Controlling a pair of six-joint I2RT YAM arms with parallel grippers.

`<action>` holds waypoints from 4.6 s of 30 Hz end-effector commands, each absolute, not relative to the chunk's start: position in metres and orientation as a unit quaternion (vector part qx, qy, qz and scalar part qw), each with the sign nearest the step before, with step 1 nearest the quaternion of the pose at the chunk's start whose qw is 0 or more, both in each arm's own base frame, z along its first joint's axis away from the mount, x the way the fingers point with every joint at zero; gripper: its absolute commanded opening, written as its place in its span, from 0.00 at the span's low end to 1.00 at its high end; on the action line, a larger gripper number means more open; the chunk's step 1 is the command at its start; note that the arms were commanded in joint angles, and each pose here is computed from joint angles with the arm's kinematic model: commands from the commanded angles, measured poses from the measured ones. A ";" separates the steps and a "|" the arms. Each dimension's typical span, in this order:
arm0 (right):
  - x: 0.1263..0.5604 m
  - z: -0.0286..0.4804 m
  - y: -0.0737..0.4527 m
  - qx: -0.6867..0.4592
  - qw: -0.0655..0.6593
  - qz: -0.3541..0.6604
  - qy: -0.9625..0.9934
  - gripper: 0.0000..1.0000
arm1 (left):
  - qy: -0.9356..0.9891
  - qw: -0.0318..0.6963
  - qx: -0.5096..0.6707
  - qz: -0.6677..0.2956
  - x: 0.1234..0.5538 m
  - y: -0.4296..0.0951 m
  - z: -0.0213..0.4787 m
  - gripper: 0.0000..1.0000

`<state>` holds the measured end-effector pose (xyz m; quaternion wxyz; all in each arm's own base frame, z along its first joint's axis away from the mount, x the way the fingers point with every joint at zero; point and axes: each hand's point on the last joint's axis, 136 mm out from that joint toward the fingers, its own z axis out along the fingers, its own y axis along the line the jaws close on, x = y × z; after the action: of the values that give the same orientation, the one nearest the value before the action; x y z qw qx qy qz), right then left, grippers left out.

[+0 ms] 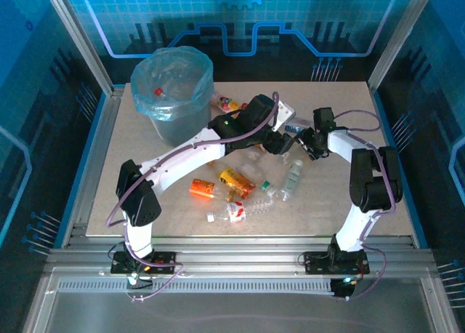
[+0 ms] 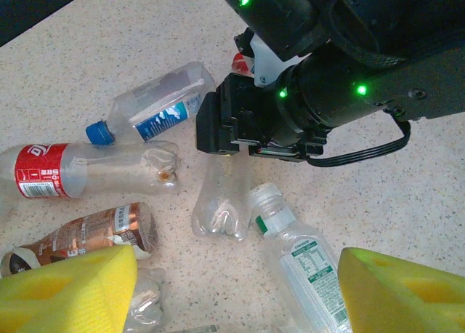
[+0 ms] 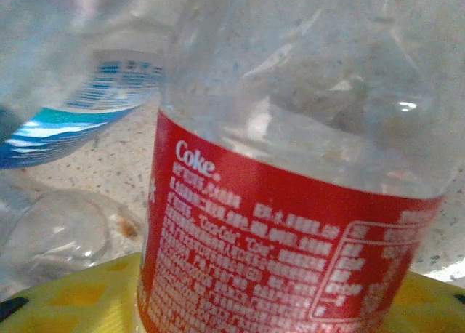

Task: Put the plastic bottles in the bin

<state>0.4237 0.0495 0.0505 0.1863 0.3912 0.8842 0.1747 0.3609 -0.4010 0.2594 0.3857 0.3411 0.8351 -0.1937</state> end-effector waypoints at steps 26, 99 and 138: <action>0.339 0.304 0.129 0.050 0.488 0.270 0.829 0.51 | 0.822 0.441 0.177 -0.314 0.343 -0.332 0.413 0.71; 0.260 0.427 0.243 -0.275 0.573 0.315 0.705 0.91 | 0.720 0.649 0.020 -0.244 0.430 -0.135 0.553 0.00; 0.250 0.378 0.374 -0.470 0.464 0.320 0.679 0.85 | 0.838 0.539 0.062 -0.051 0.550 -0.038 0.340 0.00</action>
<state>0.2565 0.3659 0.3743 0.4672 -0.4521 0.6893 0.3195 0.5466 -0.0431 0.3663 0.5583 0.0541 0.8258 -0.0588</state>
